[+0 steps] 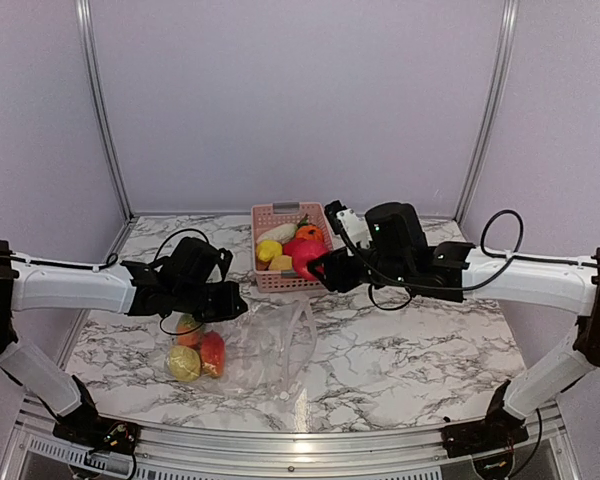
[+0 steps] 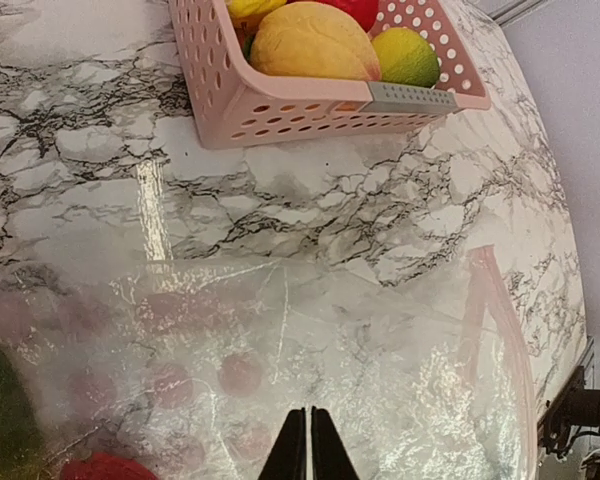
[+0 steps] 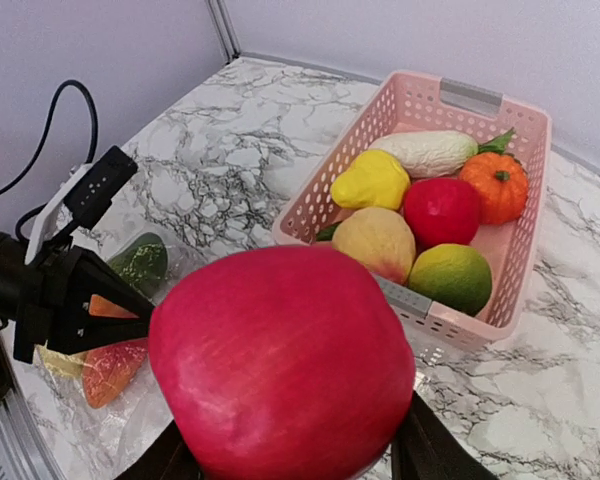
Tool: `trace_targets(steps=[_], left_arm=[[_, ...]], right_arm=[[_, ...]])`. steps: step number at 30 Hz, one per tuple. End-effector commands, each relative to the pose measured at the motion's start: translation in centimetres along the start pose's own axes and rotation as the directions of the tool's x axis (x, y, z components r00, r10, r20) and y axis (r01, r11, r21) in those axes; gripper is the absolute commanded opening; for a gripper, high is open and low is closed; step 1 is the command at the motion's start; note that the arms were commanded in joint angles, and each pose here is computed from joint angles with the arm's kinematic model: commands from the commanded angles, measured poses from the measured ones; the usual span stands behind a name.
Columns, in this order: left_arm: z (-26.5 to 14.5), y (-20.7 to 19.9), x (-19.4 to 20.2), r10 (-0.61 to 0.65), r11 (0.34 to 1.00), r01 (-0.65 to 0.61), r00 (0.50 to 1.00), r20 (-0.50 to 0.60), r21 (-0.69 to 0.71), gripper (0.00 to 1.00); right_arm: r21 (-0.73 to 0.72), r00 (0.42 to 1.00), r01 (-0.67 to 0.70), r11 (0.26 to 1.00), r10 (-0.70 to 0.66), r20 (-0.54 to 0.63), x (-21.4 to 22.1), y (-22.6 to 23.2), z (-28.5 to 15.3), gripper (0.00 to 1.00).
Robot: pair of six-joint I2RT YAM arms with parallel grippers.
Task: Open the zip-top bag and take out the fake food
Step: Place the fake fruit in the bin.
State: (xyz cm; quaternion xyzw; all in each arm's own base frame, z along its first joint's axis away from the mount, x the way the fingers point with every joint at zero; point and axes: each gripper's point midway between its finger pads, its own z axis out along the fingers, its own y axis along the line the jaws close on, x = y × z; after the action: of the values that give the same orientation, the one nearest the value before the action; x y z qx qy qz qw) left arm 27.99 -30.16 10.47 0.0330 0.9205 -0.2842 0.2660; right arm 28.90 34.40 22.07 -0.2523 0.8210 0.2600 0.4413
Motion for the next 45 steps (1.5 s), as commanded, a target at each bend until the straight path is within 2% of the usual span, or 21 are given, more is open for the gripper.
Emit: trace_targets(steps=[1, 8, 16, 22, 33, 37, 39, 45], left_arm=[[-2.0, -0.3, -1.1, 0.007, 1.0, -0.007, 0.999, 0.034, 0.003, 0.04], [-3.8, -0.8, -1.4, 0.0, 0.999, -0.002, 0.998, 0.068, 0.037, 0.04], [-6.0, -1.0, -1.4, 0.007, 0.997, -0.014, 0.995, 0.099, 0.075, 0.04], [-7.2, -0.5, -0.8, 0.011, 0.996, -0.021, 0.993, 0.115, 0.085, 0.04], [-9.2, -0.3, -0.6, 0.011, 0.995, -0.025, 0.99, 0.142, 0.1, 0.05], [-9.8, -0.2, -0.8, 0.009, 0.996, -0.022, 0.989, 0.147, 0.092, 0.05], [-10.2, 0.3, -1.0, 0.009, 0.998, -0.02, 0.986, 0.164, 0.067, 0.05], [-10.5, 0.7, -1.4, 0.014, 0.999, -0.022, 0.983, 0.184, 0.037, 0.06]], right_arm=[[0.074, 0.997, -0.026, 0.997, 0.02, 0.074, -4.0, -3.4, 2.9, 0.49], [0.2, 0.995, -0.084, 0.976, 0.074, 0.061, -5.6, -9.5, 8.7, 0.48], [0.307, 0.987, -0.148, 0.94, 0.16, -0.015, -3.2, -15.3, 14.5, 0.46], [0.38, 0.978, -0.146, 0.913, 0.191, -0.085, -0.7, -17.2, 17.0, 0.46], [0.425, 0.957, -0.16, 0.891, 0.245, -0.153, 2.2, -18.1, 18.5, 0.47], [0.441, 0.956, -0.144, 0.886, 0.239, -0.168, 2.5, -18.3, 18.0, 0.54], [0.447, 0.959, -0.136, 0.884, 0.231, -0.165, 1.9, -18.3, 17.5, 0.61], [0.431, 0.973, -0.134, 0.892, 0.202, -0.115, -1.3, -17.6, 15.8, 0.76]])
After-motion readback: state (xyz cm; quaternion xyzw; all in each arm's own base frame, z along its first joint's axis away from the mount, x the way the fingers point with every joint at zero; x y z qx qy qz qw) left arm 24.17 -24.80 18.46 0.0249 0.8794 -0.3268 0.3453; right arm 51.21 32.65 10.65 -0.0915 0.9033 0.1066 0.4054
